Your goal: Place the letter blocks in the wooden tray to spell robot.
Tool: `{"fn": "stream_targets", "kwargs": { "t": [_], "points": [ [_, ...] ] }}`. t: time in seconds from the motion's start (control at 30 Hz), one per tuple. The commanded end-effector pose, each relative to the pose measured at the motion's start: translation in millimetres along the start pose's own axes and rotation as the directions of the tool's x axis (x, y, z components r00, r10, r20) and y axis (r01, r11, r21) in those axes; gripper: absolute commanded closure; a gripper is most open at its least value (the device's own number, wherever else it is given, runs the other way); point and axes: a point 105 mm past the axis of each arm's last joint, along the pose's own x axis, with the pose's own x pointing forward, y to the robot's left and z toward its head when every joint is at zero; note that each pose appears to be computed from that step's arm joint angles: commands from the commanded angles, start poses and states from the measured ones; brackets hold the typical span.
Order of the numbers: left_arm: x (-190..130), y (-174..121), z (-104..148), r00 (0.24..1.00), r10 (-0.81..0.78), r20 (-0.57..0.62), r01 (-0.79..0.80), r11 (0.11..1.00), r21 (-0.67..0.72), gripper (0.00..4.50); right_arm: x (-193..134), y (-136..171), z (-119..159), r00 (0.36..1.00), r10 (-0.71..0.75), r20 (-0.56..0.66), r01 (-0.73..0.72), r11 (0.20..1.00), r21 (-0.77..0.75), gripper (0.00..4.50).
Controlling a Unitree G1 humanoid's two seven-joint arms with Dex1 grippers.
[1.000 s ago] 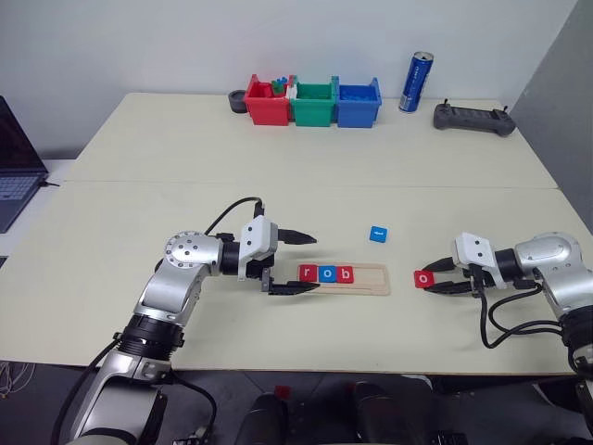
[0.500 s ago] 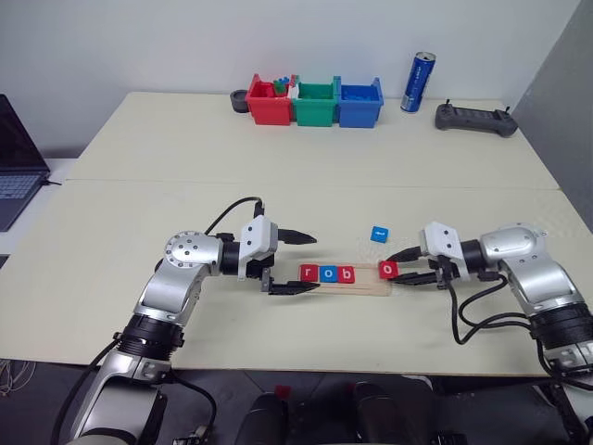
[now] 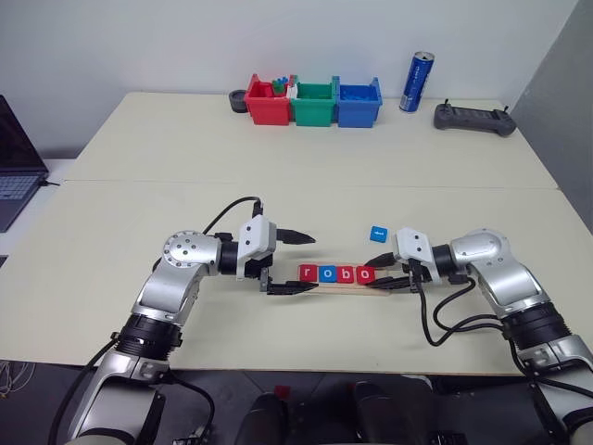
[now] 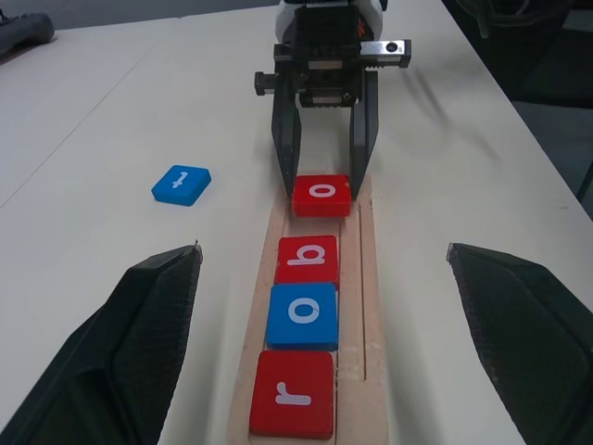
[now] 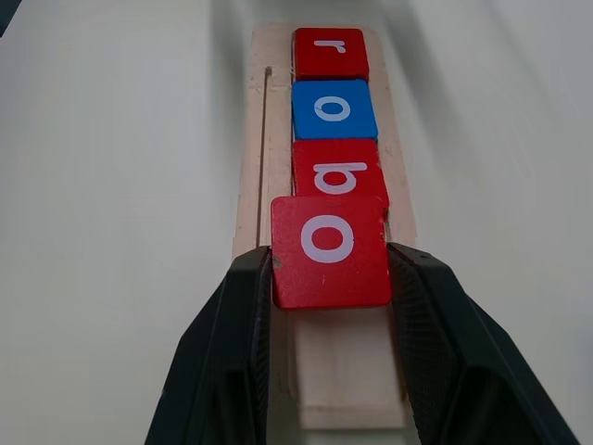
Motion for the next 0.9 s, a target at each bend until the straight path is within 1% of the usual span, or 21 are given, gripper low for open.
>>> {"fn": "stream_targets", "kwargs": {
  "t": [0.03,0.33,0.57,0.63,0.77,0.9],
  "points": [
    [-1.4,-0.2,9.7,1.0,0.006,0.02,-0.006,1.0,0.03,0.0,-2.3,-7.1,9.6,1.0,-0.009,0.002,0.009,0.999,-0.04,3.05],
    [-1.9,0.2,7.8,1.0,0.01,0.016,-0.011,1.0,0.025,0.0,-4.7,-6.2,6.2,1.0,0.015,-0.022,-0.016,0.999,-0.044,3.05],
    [-0.1,1.4,9.1,1.0,0.007,0.017,-0.007,1.0,0.028,0.0,-6.7,-12.8,11.8,1.0,-0.022,0.002,0.022,0.999,-0.025,0.61],
    [0.5,1.1,9.4,1.0,0.003,0.018,-0.004,1.0,0.028,0.0,-9.6,-15.3,15.2,0.999,-0.038,0.013,0.038,0.999,-0.018,0.03],
    [0.6,1.0,9.5,1.0,0.001,0.018,-0.002,1.0,0.029,0.0,-16.9,-16.4,19.9,0.998,-0.049,0.026,0.049,0.999,-0.001,0.03],
    [1.4,0.1,9.2,1.0,-0.004,0.019,0.003,1.0,0.03,0.0,-26.5,-21.9,21.5,0.994,-0.107,0.032,0.107,0.994,-0.008,0.03]
  ]
}}
